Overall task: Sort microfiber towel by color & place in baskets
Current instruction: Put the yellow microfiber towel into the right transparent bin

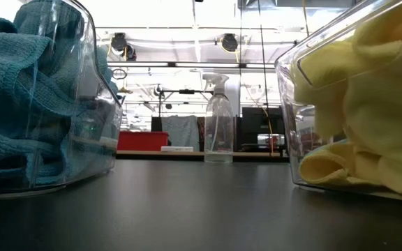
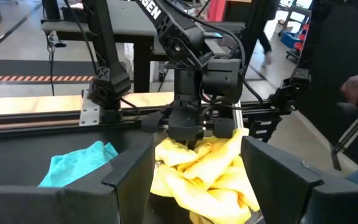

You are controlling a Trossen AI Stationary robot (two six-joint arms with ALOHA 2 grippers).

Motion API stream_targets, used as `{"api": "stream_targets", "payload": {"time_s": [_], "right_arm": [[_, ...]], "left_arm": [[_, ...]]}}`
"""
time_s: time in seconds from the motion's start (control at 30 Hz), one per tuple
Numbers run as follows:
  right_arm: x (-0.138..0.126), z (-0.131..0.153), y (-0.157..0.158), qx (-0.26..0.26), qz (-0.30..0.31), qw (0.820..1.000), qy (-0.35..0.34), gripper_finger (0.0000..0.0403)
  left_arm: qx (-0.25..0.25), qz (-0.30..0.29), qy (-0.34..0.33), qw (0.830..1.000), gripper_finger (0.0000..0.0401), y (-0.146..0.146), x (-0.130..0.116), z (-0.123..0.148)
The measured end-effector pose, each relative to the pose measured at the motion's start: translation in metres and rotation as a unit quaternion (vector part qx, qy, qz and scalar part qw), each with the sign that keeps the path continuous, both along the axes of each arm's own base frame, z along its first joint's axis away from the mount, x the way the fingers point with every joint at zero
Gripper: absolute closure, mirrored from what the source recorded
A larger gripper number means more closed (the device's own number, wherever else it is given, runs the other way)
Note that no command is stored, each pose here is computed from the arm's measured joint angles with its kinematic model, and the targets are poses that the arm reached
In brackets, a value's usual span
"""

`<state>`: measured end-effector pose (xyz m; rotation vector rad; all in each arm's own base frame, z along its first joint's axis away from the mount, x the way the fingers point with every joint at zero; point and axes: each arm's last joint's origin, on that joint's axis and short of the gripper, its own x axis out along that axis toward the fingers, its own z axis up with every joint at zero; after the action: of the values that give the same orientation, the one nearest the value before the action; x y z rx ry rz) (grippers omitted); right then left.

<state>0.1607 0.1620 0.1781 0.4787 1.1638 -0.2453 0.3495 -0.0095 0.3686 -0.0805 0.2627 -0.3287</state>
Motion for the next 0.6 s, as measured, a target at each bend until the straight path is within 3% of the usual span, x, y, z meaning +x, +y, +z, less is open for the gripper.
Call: {"api": "stream_targets", "payload": {"time_s": [0.23,0.6], "right_arm": [[0.001,0.013,0.002,0.013,0.006,1.0,-0.001,0.0375],[0.009,0.065,0.011,0.015,0.009,1.0,-0.006,0.0254]], "left_arm": [[0.008,-0.001,-0.003,1.0,0.0157,0.0,0.0,0.0],[0.021,-0.002,0.01,1.0,0.0157,0.001,0.013,-0.015]]}}
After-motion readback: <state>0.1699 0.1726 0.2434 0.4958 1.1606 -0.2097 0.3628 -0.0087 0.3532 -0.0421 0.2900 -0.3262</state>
